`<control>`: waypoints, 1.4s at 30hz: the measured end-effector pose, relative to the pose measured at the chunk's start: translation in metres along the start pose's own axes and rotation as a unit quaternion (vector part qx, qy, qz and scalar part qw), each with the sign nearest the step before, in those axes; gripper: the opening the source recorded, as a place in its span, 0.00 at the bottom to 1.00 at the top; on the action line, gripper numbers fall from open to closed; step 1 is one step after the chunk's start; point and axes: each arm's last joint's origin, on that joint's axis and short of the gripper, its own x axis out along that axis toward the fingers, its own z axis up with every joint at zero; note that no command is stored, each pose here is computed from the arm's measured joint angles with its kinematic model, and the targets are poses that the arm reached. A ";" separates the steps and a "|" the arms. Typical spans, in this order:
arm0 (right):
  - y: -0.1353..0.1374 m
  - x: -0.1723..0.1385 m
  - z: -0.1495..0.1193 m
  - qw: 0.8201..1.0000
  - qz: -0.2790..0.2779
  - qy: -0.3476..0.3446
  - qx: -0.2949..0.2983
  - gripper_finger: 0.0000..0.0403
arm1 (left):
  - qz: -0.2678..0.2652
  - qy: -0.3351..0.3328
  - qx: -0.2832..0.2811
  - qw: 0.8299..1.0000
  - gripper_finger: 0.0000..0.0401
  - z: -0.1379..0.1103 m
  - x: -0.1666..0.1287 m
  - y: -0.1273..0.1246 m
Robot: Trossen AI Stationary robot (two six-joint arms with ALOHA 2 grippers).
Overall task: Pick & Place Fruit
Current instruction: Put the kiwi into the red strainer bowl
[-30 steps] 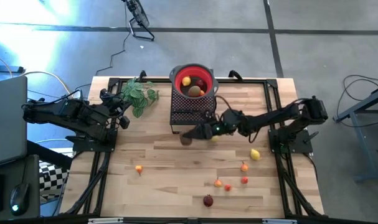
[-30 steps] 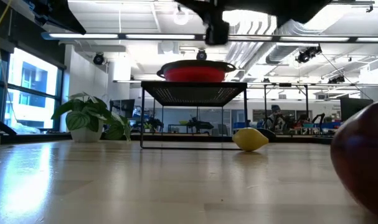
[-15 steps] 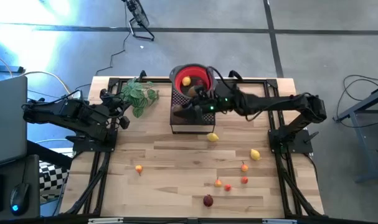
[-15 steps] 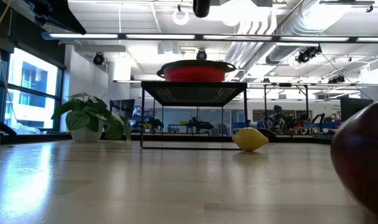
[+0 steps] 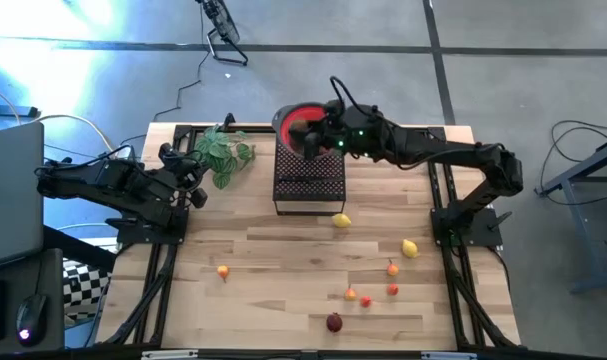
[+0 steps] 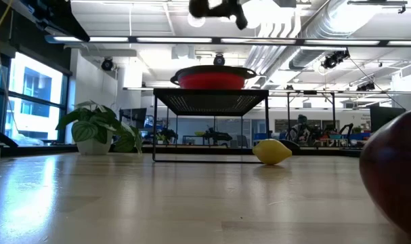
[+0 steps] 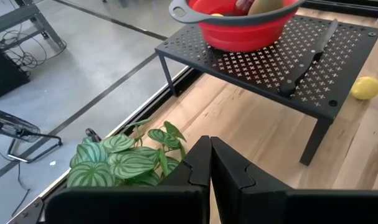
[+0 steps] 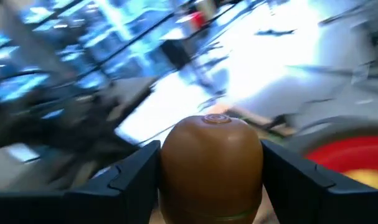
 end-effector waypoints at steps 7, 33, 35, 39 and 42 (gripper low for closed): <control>-0.025 0.007 0.006 0.994 -0.098 -0.023 -0.042 0.59 | 0.000 0.000 0.000 1.000 0.00 0.000 0.000 0.000; -0.072 0.074 -0.043 0.965 -0.218 0.028 -0.142 0.60 | 0.000 0.001 0.001 1.000 0.00 0.000 0.000 0.000; -0.073 0.075 -0.046 0.963 -0.221 0.036 -0.147 0.61 | 0.000 0.001 0.001 1.000 0.00 0.000 0.000 0.000; -0.078 0.078 -0.050 0.959 -0.227 0.049 -0.163 0.60 | 0.001 0.001 0.001 1.000 0.00 0.000 0.000 0.000; -0.081 0.083 -0.054 0.957 -0.229 0.053 -0.172 0.60 | 0.000 0.001 0.001 1.000 0.00 0.000 0.000 0.000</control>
